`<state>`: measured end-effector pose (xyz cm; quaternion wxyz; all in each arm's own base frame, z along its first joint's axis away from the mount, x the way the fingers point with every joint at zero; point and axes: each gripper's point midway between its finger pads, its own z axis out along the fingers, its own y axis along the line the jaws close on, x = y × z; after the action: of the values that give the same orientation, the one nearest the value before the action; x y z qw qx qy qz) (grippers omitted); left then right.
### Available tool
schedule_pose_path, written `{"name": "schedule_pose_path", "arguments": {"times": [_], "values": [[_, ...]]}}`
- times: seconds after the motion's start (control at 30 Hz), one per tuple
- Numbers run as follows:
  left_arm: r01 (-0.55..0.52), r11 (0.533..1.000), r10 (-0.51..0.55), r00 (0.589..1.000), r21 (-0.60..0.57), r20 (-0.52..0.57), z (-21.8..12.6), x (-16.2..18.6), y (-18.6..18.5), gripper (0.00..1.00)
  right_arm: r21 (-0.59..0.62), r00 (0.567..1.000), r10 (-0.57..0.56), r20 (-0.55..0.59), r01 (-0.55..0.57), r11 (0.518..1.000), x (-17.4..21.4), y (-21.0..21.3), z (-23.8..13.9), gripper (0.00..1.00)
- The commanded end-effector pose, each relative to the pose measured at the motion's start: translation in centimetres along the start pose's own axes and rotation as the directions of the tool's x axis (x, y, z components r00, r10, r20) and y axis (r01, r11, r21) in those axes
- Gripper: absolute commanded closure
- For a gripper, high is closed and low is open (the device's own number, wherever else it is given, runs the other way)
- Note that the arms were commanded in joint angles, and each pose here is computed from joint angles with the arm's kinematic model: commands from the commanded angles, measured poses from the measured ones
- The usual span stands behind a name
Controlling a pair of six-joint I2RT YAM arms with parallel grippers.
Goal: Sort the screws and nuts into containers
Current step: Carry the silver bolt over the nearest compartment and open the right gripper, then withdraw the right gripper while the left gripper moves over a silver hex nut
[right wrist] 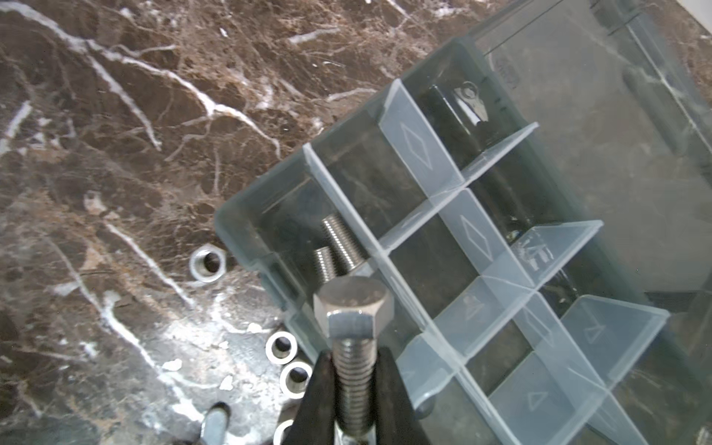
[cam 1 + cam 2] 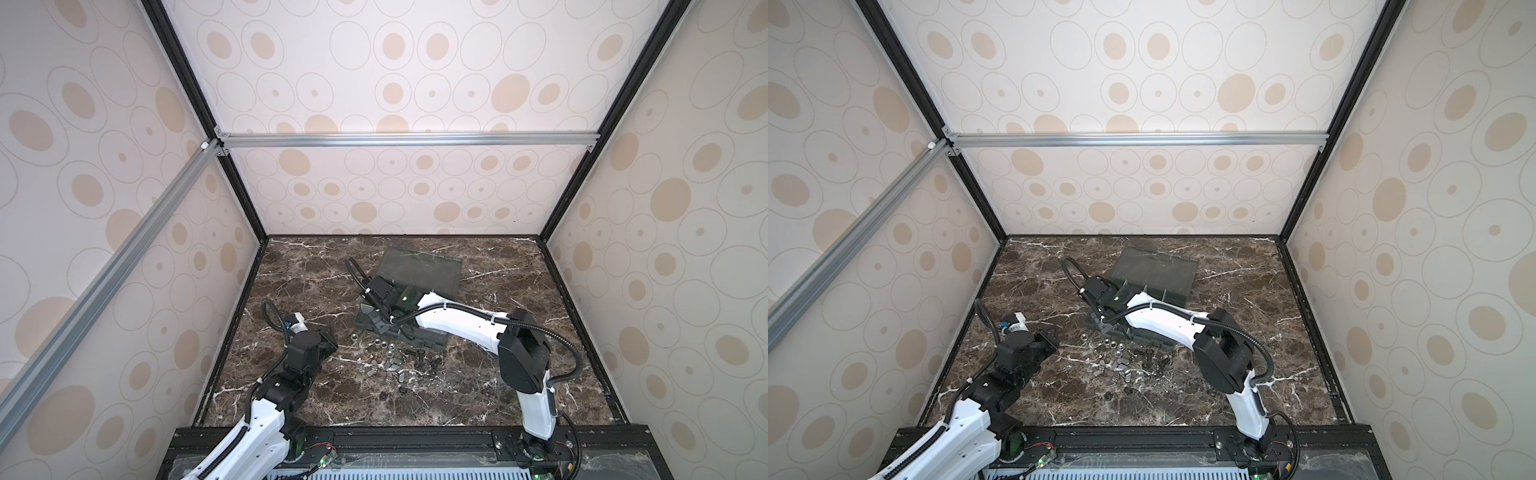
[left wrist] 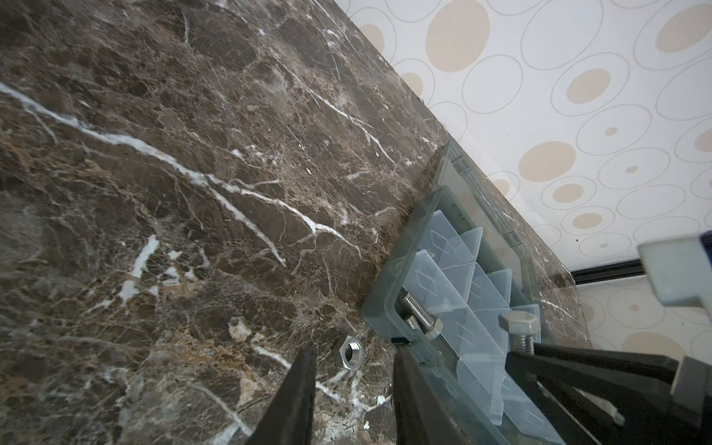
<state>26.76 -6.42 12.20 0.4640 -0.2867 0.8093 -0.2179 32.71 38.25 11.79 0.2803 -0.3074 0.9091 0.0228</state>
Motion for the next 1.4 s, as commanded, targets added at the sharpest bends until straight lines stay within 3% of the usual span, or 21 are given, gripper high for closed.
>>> {"name": "schedule_pose_path", "arguments": {"times": [0.0,0.57,0.93,1.37], "values": [[0.026,0.999,-0.026,1.000,0.018,0.008,0.2,-0.3,-0.4,0.65,0.041,0.998,-0.058,-0.036,0.060,0.997,0.8,-1.2,0.9,0.87],[0.024,1.000,-0.024,1.000,0.016,-0.004,0.7,0.2,-0.3,0.65,0.028,0.996,-0.020,-0.085,0.022,0.999,2.7,-1.6,2.2,0.86],[0.031,0.999,-0.031,1.000,0.018,-0.004,0.7,0.2,-0.3,0.65,0.031,0.997,-0.001,-0.077,0.003,1.000,2.7,-1.7,2.0,0.66],[0.033,0.999,-0.033,0.999,0.022,-0.018,0.8,0.4,-0.4,0.65,0.028,0.999,0.046,-0.028,-0.045,0.999,1.9,-2.3,0.0,0.62]]}}
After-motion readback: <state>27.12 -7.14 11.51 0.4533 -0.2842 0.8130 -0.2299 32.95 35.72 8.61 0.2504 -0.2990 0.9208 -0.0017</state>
